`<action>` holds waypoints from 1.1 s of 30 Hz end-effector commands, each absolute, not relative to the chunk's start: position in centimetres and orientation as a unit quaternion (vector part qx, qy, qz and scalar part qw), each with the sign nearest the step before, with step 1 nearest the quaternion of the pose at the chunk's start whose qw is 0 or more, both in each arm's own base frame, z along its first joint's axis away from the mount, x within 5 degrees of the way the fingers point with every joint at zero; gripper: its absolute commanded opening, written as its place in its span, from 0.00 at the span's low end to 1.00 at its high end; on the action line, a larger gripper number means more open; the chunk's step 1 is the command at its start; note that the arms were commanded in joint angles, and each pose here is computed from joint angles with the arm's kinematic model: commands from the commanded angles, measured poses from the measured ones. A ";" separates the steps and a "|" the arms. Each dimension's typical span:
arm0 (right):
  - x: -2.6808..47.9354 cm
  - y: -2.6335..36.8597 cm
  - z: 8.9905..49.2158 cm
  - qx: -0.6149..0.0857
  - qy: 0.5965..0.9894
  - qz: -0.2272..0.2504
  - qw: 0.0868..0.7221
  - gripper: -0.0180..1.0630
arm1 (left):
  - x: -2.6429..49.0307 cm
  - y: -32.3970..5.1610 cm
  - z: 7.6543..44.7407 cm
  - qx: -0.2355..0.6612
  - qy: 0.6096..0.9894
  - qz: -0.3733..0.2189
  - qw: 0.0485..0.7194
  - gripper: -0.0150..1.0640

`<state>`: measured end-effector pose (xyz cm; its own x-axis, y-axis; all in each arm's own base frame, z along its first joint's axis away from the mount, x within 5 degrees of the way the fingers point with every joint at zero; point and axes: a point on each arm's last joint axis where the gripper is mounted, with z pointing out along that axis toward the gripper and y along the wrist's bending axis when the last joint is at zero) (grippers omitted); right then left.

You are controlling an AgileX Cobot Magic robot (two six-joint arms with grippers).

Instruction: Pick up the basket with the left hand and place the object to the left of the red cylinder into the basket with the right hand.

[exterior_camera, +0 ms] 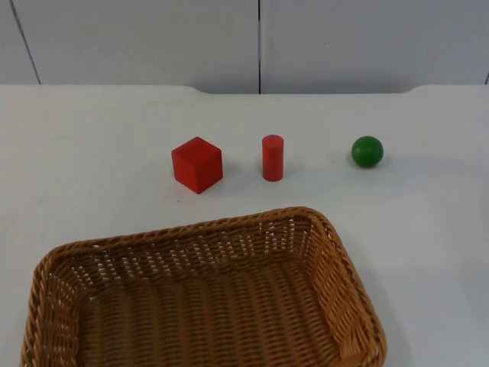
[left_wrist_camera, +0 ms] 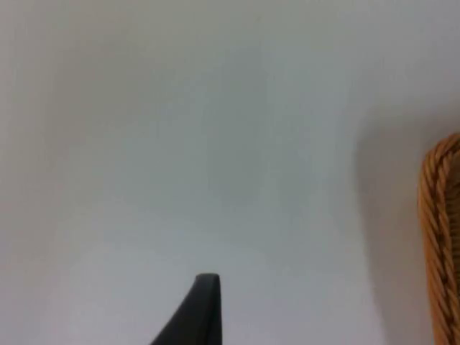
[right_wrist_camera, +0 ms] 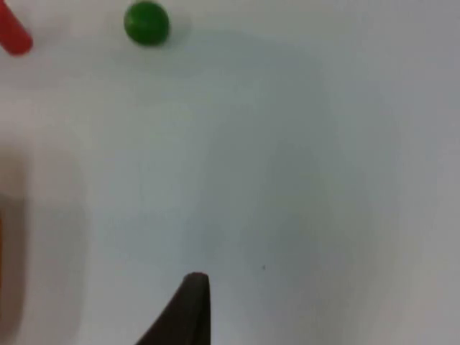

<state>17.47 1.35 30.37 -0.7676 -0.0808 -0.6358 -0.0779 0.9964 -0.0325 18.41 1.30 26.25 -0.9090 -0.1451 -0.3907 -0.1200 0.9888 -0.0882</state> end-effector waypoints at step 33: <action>18.4 1.4 29.1 -0.037 0.958 -0.001 0.286 0.99 | 24.5 -5.3 18.3 -0.027 0.986 -0.115 0.116 0.76</action>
